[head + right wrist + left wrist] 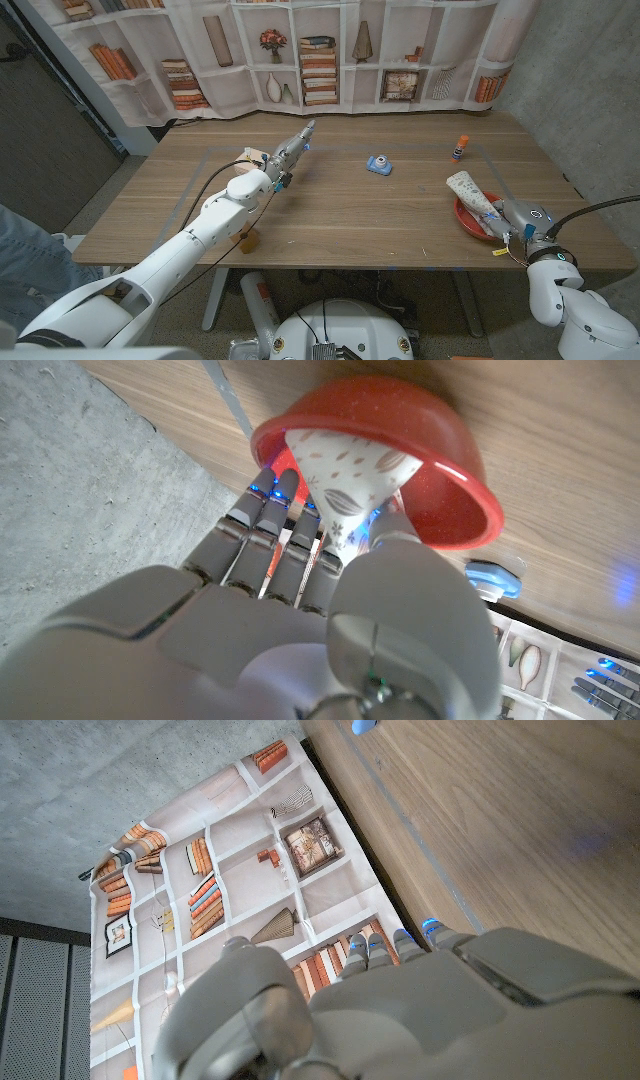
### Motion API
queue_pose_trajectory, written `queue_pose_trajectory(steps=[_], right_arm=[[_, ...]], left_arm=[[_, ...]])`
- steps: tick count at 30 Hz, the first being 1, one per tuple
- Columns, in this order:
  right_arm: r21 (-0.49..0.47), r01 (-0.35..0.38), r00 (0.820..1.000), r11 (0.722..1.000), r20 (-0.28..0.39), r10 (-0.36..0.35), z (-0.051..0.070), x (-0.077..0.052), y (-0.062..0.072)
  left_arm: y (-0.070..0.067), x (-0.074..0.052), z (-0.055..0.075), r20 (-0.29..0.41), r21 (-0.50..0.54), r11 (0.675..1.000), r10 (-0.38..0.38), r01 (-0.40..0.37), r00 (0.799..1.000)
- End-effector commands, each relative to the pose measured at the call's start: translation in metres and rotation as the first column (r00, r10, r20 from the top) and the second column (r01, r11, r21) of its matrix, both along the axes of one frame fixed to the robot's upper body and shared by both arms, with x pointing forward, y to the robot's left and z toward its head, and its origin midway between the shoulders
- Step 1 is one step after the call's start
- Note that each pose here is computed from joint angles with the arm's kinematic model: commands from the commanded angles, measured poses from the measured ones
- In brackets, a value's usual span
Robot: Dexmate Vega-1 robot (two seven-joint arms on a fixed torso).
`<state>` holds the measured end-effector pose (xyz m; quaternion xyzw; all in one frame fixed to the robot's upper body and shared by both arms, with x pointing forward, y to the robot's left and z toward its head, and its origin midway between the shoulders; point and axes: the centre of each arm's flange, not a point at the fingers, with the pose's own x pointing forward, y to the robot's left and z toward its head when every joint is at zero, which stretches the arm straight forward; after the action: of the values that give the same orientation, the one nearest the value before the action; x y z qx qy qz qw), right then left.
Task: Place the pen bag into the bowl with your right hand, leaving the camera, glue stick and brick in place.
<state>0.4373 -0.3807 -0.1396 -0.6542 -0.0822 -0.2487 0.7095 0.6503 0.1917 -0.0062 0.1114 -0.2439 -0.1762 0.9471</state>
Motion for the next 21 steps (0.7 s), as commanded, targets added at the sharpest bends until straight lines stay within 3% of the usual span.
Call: queue_pose_trajectory(steps=[1,21], right_arm=[[-0.027,-0.006,1.0,1.0,0.013,0.006,0.0051,-0.0062,0.0085],[-0.007,0.004,1.0,1.0,-0.025,-0.004,0.0065,-0.004,0.0111]], left_arm=[[0.0048,-0.0014,-0.0028,0.002,-0.01,1.0,0.0,0.0,1.0],[0.0094,-0.0024,-0.0009,0.0,0.001,1.0,0.005,-0.005,1.0]])
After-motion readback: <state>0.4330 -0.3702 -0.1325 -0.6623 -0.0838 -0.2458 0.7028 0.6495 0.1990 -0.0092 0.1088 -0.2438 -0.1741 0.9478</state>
